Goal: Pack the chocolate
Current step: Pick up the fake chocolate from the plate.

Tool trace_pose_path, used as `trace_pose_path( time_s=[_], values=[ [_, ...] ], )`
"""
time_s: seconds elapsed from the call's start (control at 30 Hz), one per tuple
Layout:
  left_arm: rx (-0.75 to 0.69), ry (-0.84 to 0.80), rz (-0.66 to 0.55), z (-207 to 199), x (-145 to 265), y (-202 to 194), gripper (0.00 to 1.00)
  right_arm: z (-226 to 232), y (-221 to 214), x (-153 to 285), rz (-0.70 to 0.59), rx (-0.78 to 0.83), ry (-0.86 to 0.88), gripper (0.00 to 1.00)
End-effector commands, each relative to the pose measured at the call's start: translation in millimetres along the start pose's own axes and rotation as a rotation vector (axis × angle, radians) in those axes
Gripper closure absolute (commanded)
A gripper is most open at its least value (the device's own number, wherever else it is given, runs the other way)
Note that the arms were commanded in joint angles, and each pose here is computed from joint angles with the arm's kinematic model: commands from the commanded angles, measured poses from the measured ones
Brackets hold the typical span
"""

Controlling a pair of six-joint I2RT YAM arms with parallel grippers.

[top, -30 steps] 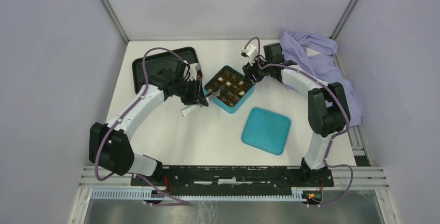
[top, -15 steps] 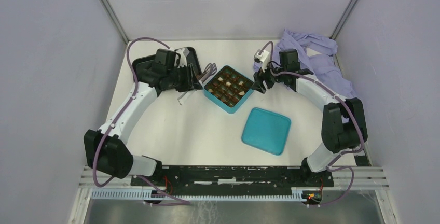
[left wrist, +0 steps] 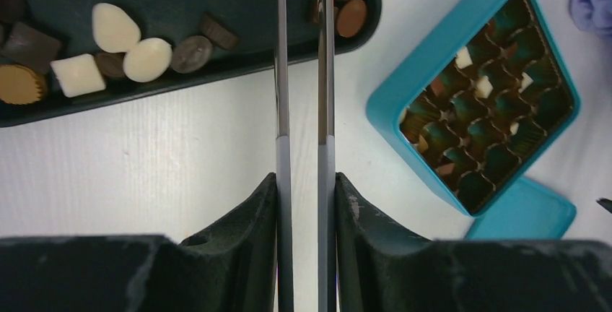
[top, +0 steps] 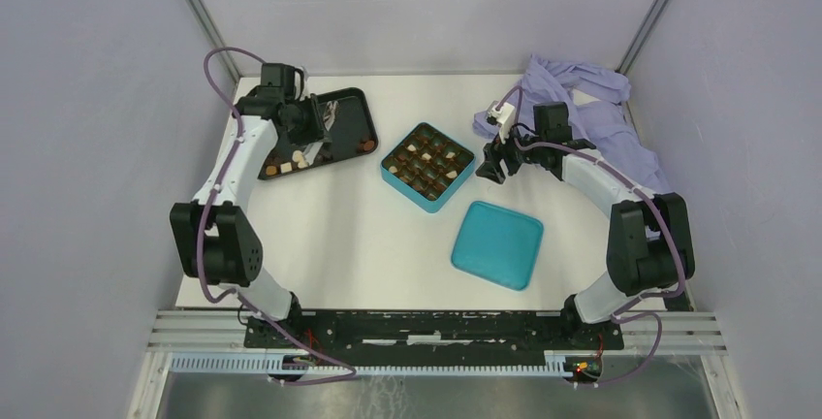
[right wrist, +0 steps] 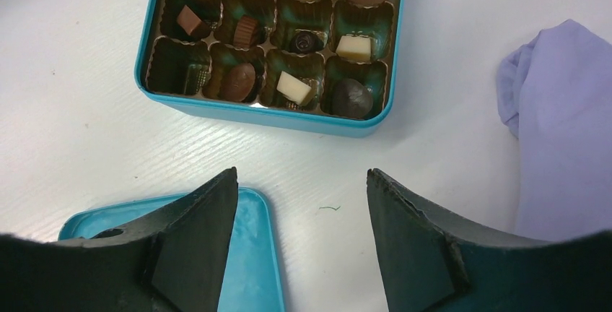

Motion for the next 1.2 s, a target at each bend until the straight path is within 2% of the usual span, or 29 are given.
trace_pose_path(
  time_s=[0.0, 0.7, 1.17],
  values=[
    [-0.092, 0.091, -0.037, 13.2, 3.2, 21.6, 0.65, -2.5, 10.5, 2.9, -0.062, 0.035, 0.005, 0.28],
    [-0.151, 0.188, 0.088, 36.4, -33.6, 26.3, 0.63, -5.6, 6.2, -4.5, -0.045, 0.006, 0.031, 0.28],
    [-0.160, 0.211, 0.088, 39.1, -39.4, 28.9, 0.60, -6.3, 2.5, -7.4, -0.035, -0.005, 0.041, 0.28]
  ],
)
Point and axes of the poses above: each gripper's point midway between its finger pads, its own x axis back along the fingers, its own z axis along the line the jaws close on, y = z × x, the point moved 9 cm from there along x, back along the fingers, and after that the axes turned 9 degrees about x, right-handed, at the moved point
